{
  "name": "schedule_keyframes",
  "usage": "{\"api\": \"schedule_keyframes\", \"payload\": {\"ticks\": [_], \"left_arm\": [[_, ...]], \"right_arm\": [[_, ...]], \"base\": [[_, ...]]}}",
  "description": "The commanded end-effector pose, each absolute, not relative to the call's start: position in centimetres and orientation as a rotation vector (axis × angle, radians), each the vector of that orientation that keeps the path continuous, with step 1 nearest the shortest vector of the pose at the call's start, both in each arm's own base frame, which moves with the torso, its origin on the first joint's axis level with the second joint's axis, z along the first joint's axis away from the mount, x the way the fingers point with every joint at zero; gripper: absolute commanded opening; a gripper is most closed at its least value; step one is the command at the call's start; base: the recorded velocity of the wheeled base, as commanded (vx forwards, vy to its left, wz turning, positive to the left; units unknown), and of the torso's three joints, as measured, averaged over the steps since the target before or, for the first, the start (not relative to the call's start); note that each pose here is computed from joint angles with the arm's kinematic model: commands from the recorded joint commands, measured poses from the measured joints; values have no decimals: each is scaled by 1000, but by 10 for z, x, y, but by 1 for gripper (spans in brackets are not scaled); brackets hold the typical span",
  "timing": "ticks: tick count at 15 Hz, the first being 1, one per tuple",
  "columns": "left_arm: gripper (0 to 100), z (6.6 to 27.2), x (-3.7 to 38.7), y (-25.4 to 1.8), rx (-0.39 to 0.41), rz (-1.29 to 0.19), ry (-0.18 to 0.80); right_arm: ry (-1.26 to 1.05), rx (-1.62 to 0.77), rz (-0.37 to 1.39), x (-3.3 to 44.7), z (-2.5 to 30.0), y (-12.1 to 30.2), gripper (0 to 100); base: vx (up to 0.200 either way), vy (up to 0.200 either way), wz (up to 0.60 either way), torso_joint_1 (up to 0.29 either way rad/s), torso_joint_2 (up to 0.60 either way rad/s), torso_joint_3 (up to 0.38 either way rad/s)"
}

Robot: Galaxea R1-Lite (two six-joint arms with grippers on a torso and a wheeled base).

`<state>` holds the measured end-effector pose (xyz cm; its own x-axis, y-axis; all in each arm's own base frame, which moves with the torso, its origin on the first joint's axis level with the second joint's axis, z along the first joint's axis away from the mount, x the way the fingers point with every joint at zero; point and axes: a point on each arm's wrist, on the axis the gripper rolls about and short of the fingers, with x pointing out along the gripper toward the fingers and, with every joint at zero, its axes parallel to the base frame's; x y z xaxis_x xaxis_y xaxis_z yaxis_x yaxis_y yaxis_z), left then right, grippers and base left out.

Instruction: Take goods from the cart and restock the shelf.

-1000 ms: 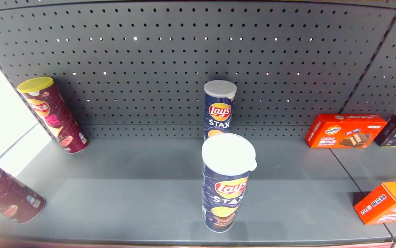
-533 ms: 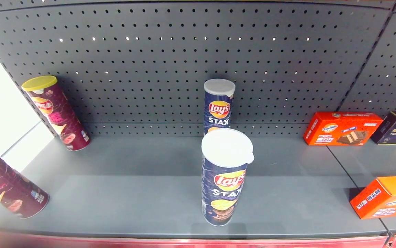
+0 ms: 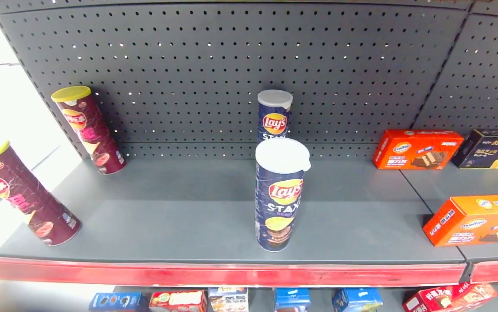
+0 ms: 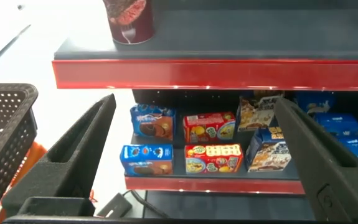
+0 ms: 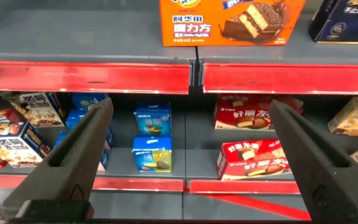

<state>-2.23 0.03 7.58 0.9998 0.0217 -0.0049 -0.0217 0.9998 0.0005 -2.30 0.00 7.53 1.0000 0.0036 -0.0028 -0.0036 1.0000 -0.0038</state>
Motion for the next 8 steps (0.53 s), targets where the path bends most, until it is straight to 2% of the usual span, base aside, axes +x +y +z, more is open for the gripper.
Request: {"api": "schedule_keyframes", "payload": {"ticks": [1,3,8], "left_arm": [[100,76,-22,0,0,21,8],[100,76,-22,0,0,20,6],[100,76,-22,0,-1,21,6]], "right_arm": [[5,-5,5,-23,75,0,100],[5,-5,5,-23,75,0,100],[5,-5,5,-23,75,0,100]], "base": [[200,0,0,2,2,2],[200,0,0,-2,0,0],[0,0,0,0,0,0]]}}
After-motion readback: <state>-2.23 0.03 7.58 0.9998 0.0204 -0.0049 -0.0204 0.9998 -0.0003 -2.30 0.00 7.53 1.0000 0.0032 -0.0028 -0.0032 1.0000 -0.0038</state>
